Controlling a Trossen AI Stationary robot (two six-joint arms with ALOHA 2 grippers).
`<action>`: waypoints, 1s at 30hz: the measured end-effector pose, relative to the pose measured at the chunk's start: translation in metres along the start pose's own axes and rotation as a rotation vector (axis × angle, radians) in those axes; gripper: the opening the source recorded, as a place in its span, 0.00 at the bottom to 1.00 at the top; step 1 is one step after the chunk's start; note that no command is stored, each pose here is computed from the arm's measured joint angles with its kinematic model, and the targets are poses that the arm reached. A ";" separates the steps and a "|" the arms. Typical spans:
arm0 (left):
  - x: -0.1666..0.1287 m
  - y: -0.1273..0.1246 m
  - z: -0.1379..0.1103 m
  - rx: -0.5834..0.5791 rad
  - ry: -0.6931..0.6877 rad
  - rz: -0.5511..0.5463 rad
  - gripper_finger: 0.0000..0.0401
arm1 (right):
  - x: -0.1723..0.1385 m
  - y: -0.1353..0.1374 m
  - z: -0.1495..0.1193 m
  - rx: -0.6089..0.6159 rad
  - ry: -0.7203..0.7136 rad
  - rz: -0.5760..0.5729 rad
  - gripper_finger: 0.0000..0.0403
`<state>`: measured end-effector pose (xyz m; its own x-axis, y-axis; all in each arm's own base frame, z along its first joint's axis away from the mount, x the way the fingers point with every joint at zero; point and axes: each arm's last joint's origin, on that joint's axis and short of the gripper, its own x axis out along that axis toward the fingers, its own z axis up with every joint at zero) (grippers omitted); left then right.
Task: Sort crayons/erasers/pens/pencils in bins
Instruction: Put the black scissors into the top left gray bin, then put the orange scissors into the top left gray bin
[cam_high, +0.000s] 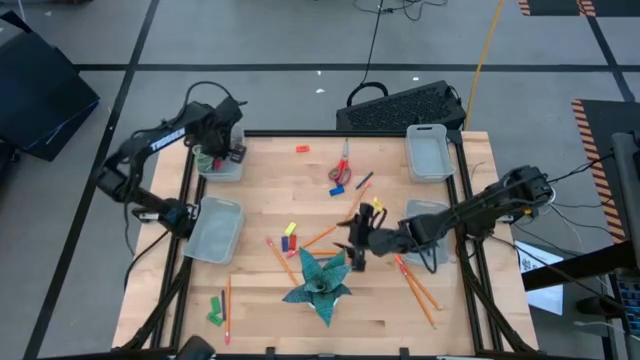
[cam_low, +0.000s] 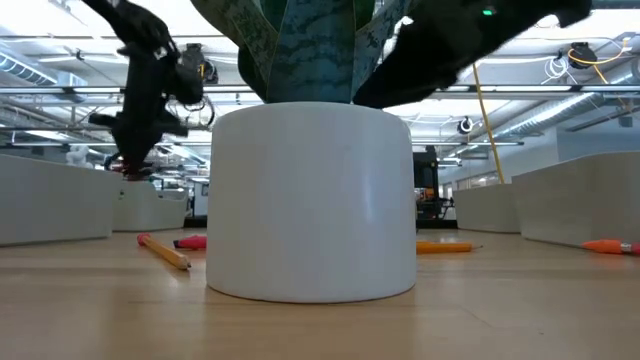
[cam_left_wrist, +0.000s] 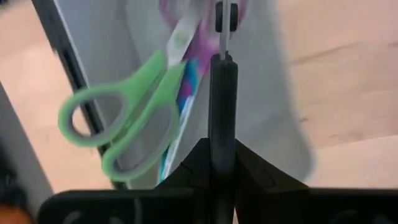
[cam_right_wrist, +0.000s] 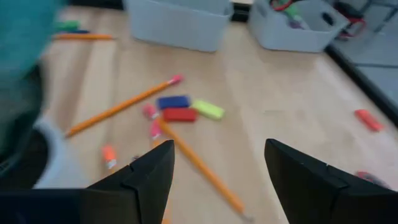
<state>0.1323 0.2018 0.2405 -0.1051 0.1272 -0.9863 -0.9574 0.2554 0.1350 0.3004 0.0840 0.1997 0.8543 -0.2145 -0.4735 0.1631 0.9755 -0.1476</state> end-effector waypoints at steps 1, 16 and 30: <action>0.005 0.003 0.001 -0.007 0.043 0.006 0.10 | -0.002 0.004 -0.003 0.002 -0.010 0.013 0.60; 0.030 -0.002 0.005 0.025 0.261 0.005 0.14 | -0.011 0.020 -0.010 0.084 -0.136 0.081 0.60; 0.004 -0.002 0.004 0.065 0.310 0.036 0.43 | -0.011 0.020 -0.011 0.081 -0.127 0.081 0.60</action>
<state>0.1353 0.2057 0.2367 -0.2256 -0.1581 -0.9613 -0.9333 0.3181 0.1667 0.2889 0.1055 0.1929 0.9210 -0.1325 -0.3664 0.1265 0.9911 -0.0403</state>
